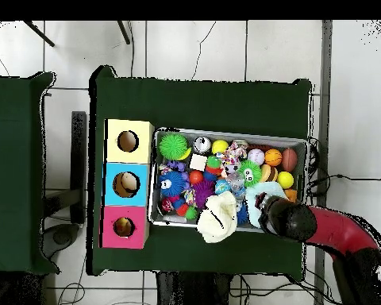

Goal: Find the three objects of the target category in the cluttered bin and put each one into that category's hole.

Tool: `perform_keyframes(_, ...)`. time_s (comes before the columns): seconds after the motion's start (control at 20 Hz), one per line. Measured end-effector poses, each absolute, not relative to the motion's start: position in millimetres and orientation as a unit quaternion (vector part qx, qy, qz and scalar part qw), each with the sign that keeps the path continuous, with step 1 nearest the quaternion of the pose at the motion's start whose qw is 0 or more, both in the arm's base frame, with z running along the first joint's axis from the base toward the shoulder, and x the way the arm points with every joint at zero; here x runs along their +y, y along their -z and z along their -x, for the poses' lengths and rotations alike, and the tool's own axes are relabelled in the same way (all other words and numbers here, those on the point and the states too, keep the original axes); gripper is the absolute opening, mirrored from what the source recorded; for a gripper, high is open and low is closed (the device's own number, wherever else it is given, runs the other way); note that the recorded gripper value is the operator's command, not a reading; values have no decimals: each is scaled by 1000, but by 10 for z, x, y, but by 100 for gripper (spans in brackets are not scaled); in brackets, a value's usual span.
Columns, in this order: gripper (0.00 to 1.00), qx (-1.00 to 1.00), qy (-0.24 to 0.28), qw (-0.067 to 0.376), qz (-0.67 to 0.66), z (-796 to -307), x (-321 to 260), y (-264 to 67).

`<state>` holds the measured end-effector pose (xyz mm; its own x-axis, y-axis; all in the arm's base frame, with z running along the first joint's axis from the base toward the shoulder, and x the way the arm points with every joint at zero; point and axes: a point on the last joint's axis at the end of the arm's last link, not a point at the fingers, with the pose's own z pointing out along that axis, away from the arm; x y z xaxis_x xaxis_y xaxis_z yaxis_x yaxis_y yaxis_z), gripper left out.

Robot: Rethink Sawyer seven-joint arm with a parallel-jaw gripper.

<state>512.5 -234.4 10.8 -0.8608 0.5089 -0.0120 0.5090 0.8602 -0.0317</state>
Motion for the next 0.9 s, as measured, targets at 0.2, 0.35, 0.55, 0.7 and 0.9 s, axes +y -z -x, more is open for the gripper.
perform_keyframes(0.2, 100, 966, 15, 7, -259, -5174, -2294, 0)
perform_keyframes(0.35, 100, 966, 18, 7, -258, -5202, -2301, 46)
perform_keyframes(0.55, 100, 965, 23, 9, -259, -5214, -2346, 48)
perform_keyframes(0.7, 100, 965, 25, 9, -260, -5213, -2369, 47)
perform_keyframes(0.9, 100, 965, 28, 10, -262, -5215, -2401, 52)
